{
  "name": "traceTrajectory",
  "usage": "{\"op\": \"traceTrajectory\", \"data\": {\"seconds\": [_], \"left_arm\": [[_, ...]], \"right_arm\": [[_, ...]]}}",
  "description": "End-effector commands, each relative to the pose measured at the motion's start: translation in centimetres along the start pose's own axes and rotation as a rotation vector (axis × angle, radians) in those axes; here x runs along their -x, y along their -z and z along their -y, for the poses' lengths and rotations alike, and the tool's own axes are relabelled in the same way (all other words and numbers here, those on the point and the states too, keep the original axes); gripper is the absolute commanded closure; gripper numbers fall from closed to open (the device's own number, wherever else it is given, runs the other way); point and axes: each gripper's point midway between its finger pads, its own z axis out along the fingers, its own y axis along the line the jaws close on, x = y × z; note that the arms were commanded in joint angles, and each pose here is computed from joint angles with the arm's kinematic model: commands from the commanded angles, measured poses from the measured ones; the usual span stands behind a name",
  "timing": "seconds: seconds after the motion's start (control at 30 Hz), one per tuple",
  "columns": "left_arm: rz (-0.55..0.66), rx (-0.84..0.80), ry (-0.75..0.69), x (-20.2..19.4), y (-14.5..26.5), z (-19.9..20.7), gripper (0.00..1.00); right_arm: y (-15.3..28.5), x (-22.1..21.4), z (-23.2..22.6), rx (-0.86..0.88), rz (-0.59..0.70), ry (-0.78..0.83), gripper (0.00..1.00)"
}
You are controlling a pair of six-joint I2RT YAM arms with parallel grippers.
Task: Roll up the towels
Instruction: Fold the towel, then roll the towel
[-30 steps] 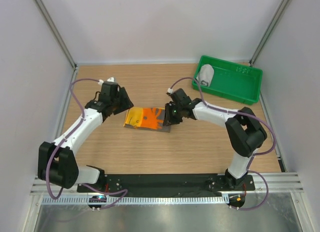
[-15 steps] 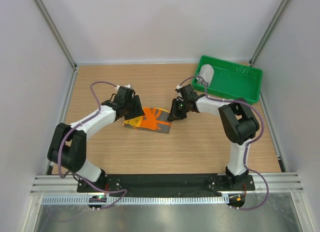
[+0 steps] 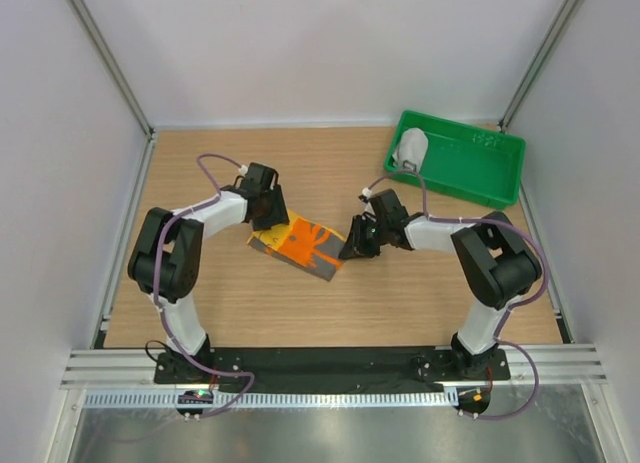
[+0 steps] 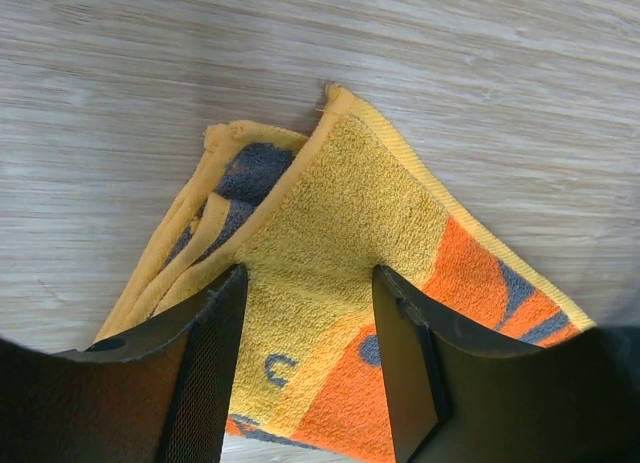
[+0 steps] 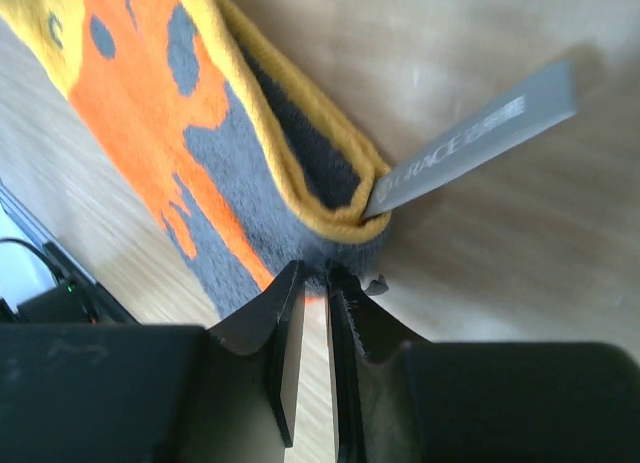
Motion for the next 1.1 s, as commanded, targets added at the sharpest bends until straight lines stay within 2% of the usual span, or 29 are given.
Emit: {"op": "traceTrajectory", "data": {"seconds": [0.0,0.27,0.37,0.47,0.5,0.6,0.73,0.9,1.07], "left_arm": [[-0.027,0.061,-0.024,-1.1,-0.8,-1.8,0.45],[0.116,0.058,-0.091,1.9,5.4,-0.4,0.43],[0.201,0.014,-0.158,3.0,8.9,1.8,0.43],[0.291,-0.014,-0.235,2.9,12.5,3.9,0.42],[0.306,-0.022,-0.267,2.7,13.3,4.4,0.44],[0.351,-0.071,-0.397,0.1,15.7,7.0,0.46],[0.358,-0.095,-0.515,-4.0,16.6,9.0,0.46],[0.3,-0.111,-0.626,-9.7,14.7,10.9,0.53],[0.278,-0.055,-0.72,-12.3,12.4,12.6,0.58]], "right_arm": [[1.1,-4.2,2.2,-0.089,-0.079,-0.032,0.77],[5.0,-2.1,-1.7,-0.043,-0.011,0.043,0.7],[6.4,-0.7,-3.4,-0.021,0.029,0.067,0.68],[7.2,0.2,-3.4,-0.057,0.063,0.084,0.66],[7.3,0.4,-3.1,-0.081,0.077,0.084,0.66],[7.9,1.1,-1.9,-0.15,0.129,0.077,0.65],[9.4,2.3,0.5,-0.241,0.229,0.021,0.64],[10.9,2.6,2.7,-0.243,0.318,-0.081,0.63],[10.8,1.7,3.8,-0.253,0.311,-0.109,0.63]]}}
